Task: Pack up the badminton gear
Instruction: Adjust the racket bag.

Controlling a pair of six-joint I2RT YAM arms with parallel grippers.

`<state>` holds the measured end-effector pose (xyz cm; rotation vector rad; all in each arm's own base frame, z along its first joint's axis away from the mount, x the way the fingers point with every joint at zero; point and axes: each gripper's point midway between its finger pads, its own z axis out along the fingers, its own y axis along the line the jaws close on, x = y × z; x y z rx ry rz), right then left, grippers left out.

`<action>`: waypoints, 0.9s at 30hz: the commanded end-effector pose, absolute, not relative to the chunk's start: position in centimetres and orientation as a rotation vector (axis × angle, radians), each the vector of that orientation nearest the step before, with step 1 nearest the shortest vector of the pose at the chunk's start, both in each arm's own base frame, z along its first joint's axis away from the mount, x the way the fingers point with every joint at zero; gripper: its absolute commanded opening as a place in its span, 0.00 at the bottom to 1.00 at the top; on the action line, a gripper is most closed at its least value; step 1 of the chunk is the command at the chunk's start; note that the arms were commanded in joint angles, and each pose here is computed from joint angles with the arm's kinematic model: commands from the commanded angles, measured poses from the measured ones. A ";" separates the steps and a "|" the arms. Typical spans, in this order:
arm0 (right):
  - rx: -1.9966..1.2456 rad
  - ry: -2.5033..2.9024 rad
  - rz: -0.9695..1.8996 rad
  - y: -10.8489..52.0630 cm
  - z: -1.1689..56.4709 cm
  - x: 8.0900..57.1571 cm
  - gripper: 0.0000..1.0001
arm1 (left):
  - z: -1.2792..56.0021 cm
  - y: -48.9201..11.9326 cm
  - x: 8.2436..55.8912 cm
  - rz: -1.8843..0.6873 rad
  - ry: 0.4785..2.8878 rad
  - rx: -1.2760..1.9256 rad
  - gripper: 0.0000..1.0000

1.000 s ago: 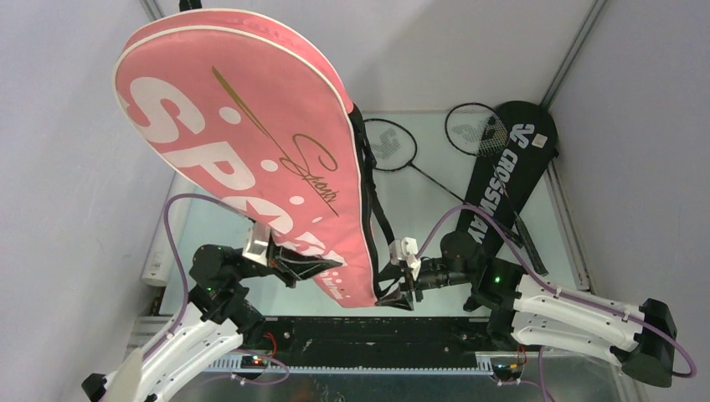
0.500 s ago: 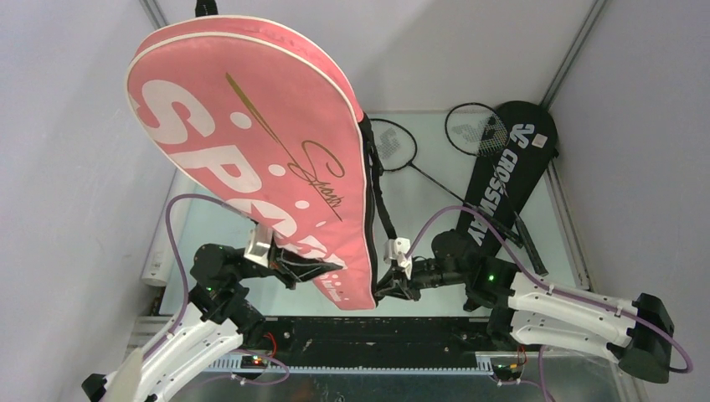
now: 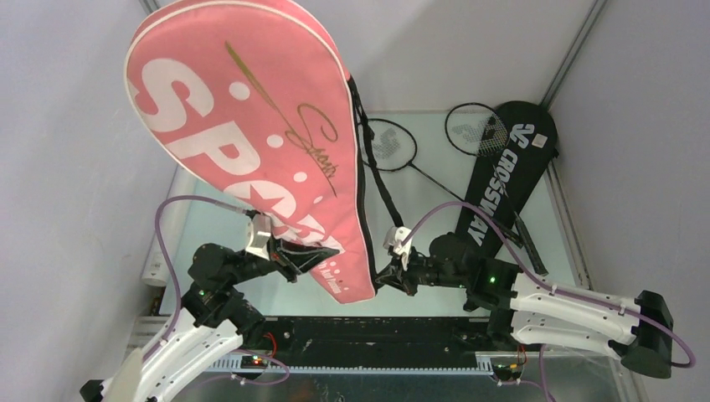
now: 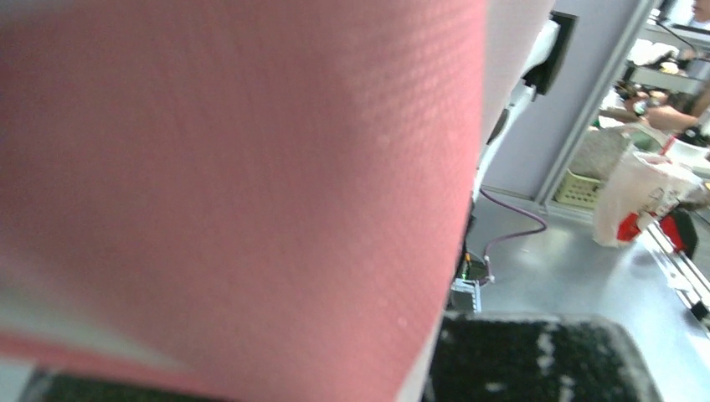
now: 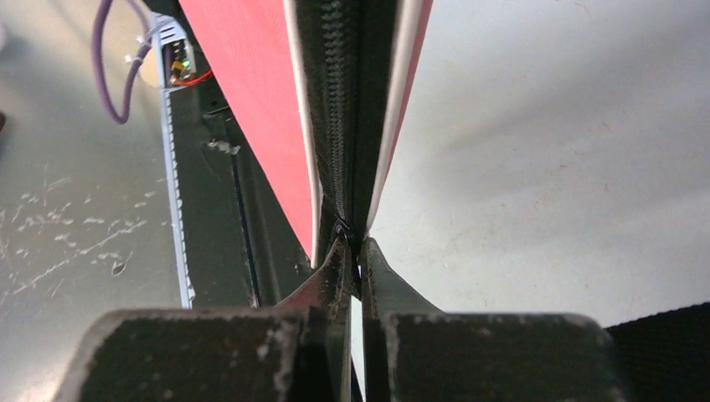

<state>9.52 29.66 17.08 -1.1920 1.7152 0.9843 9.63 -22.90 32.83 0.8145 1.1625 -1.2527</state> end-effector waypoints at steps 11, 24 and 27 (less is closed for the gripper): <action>-1.096 1.994 0.811 26.5 10.3 9.8 0.00 | 41.5 -19.0 10.5 -1.078 0.954 0.602 0.00; -1.203 1.912 0.816 28.6 6.3 8.0 0.00 | 46.3 -15.7 12.0 -0.998 0.861 0.362 0.00; -1.200 1.890 0.830 28.1 6.1 7.6 0.00 | 47.1 -14.1 12.4 -0.930 0.867 0.305 0.00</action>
